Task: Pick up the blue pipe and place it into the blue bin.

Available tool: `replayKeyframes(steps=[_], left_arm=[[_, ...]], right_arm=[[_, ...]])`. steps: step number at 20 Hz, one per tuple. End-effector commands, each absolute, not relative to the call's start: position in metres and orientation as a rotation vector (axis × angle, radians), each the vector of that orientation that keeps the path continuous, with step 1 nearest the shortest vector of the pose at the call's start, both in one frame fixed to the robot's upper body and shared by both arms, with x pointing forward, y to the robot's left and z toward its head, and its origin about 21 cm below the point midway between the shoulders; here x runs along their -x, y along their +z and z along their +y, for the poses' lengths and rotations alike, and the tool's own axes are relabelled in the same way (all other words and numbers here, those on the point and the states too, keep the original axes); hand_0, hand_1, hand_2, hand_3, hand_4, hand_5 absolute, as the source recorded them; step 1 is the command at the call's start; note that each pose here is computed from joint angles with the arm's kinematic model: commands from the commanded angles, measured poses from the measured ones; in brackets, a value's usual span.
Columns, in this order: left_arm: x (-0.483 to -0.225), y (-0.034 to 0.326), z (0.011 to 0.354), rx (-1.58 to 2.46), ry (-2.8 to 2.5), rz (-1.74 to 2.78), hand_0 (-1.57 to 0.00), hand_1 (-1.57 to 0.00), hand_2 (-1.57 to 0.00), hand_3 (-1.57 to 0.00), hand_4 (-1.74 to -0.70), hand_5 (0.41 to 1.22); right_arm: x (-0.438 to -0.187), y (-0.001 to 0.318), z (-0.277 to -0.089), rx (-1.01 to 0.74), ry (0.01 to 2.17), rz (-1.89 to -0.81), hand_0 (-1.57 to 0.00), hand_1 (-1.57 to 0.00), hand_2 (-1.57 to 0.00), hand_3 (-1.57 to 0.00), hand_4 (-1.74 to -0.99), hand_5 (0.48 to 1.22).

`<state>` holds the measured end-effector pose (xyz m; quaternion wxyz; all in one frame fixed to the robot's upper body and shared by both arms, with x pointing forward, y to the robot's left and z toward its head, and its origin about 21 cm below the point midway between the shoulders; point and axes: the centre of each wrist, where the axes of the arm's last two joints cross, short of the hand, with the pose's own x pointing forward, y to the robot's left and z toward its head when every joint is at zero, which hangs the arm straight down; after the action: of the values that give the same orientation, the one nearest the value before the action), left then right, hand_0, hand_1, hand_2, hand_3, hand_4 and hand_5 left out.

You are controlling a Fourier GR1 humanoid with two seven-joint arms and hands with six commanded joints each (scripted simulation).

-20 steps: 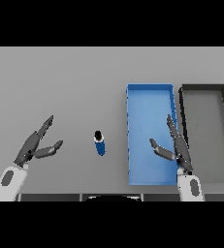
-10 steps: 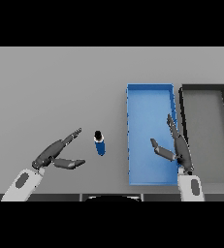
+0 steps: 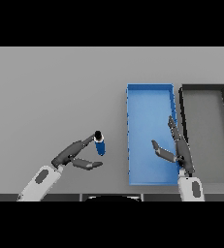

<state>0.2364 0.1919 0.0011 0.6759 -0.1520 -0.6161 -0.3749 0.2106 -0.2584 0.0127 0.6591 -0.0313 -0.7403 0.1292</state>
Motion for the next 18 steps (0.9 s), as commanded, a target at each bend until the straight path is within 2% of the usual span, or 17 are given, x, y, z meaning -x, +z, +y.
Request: replayKeyframes(steps=[1,6,9,10,11,12,13,14,16,18], left_arm=[[-0.240,-0.002,0.186,0.364,-0.841,-1.379,0.00,0.00,0.00,0.00,-1.12,0.450],[-0.252,-0.017,0.161,0.355,-0.866,-1.410,0.00,0.00,0.00,0.00,-1.07,0.445],[-0.262,-0.018,0.147,0.430,-0.812,-1.438,0.00,0.00,-0.02,-0.02,-1.11,0.507],[-0.262,-0.020,0.144,0.455,-0.783,-1.445,0.00,-0.03,-0.11,-0.10,-1.14,0.550],[-0.261,-0.020,0.141,0.475,-0.746,-1.449,-0.02,-0.16,-0.29,-0.26,-1.21,0.607],[-0.264,-0.020,0.139,0.494,-0.710,-1.444,-0.19,-0.35,-0.48,-0.52,-1.25,0.730],[-0.265,-0.023,0.135,0.491,-0.676,-1.433,-0.44,-0.59,-0.70,-0.72,-1.35,0.828],[-0.260,-0.024,0.135,0.492,-0.665,-1.444,-0.67,-0.79,-0.87,-0.88,-1.42,0.906],[-0.255,-0.027,0.134,0.510,-0.649,-1.475,-0.99,-1.07,-1.12,-1.10,-1.53,1.020],[-0.251,-0.029,0.128,0.500,-0.655,-1.512,-1.20,-1.25,-1.29,-1.21,-1.60,1.092]], right_arm=[[-0.211,0.012,-0.258,0.070,0.292,-1.679,0.00,0.00,0.00,0.00,-1.273,0.607],[-0.211,0.012,-0.257,0.068,0.299,-1.679,0.00,0.00,0.00,0.00,-1.267,0.598],[-0.212,0.011,-0.259,0.072,0.284,-1.665,0.00,0.00,0.00,0.00,-1.267,0.600],[-0.209,0.010,-0.259,0.064,0.287,-1.666,0.00,0.00,0.00,0.00,-1.266,0.601],[-0.209,0.012,-0.257,0.062,0.291,-1.673,0.00,0.00,0.00,0.00,-1.261,0.600],[-0.210,0.010,-0.256,0.066,0.288,-1.662,0.00,0.00,0.00,0.00,-1.260,0.600],[-0.210,0.011,-0.260,0.077,0.287,-1.667,0.00,0.00,0.00,0.00,-1.259,0.602],[-0.211,0.010,-0.255,0.069,0.295,-1.672,0.00,0.00,0.00,0.00,-1.259,0.605],[-0.211,0.011,-0.258,0.068,0.293,-1.673,0.00,0.00,0.00,0.00,-1.262,0.611],[-0.211,0.010,-0.258,0.070,0.285,-1.675,0.00,0.00,0.00,0.00,-1.260,0.614]])
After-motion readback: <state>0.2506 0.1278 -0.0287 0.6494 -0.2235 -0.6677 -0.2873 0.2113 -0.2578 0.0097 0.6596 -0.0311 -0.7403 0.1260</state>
